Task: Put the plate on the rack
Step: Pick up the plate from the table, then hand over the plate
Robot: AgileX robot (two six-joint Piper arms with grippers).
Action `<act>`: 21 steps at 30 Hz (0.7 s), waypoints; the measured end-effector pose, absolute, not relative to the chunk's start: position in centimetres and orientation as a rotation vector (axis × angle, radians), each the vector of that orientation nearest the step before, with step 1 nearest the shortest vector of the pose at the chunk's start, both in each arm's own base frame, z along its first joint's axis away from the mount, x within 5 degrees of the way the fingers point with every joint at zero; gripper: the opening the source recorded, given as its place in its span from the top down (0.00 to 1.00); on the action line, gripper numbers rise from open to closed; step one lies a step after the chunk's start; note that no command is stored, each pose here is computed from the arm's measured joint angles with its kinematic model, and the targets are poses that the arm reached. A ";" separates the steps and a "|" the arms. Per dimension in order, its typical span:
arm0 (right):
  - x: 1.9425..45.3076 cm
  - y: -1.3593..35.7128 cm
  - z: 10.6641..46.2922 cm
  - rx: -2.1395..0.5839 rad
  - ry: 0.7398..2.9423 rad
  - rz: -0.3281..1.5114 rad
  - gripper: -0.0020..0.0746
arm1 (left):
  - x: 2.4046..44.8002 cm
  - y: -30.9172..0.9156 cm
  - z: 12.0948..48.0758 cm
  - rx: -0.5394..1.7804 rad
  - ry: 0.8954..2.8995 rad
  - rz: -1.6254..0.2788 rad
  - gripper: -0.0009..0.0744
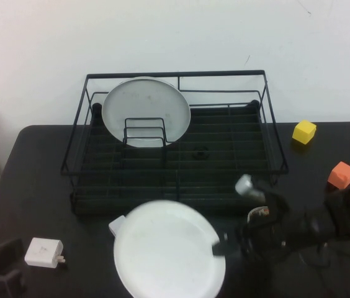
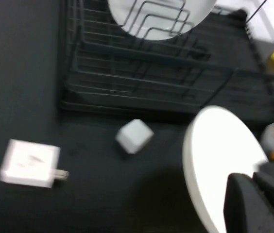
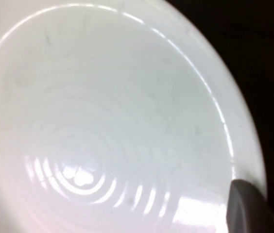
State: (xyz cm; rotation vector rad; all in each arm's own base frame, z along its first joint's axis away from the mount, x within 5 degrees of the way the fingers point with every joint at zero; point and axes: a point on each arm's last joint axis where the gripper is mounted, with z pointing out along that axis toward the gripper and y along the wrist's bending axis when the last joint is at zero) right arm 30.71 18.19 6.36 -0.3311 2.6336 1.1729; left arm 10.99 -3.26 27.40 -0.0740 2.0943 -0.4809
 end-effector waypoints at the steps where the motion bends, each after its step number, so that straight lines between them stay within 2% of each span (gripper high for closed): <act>1: 30.7 18.2 7.4 -0.354 2.602 1.180 0.96 | 11.0 -3.4 27.5 -0.103 2.091 -0.515 0.99; 8: 30.2 18.3 15.9 -0.549 2.362 1.182 0.96 | 10.7 -4.7 30.6 -0.317 2.019 -0.891 0.99; 11: 29.3 18.0 19.7 -0.630 2.265 1.160 0.96 | 10.2 -5.5 32.3 -0.292 1.993 -1.024 0.92; 13: 28.6 17.7 21.6 -0.667 2.226 1.138 0.96 | 9.8 -5.9 33.3 -0.249 1.986 -1.081 0.79; 18: 27.3 17.2 24.4 -0.705 2.180 1.106 0.96 | 9.4 -6.2 34.2 -0.205 1.996 -1.127 0.34; 19: 27.0 17.2 24.8 -0.707 2.175 1.114 0.96 | 9.3 -6.2 34.1 -0.202 1.999 -1.122 0.26; 21: 26.7 17.3 25.3 -0.714 2.164 1.126 0.96 | 9.3 -6.2 34.1 -0.194 2.010 -1.121 0.19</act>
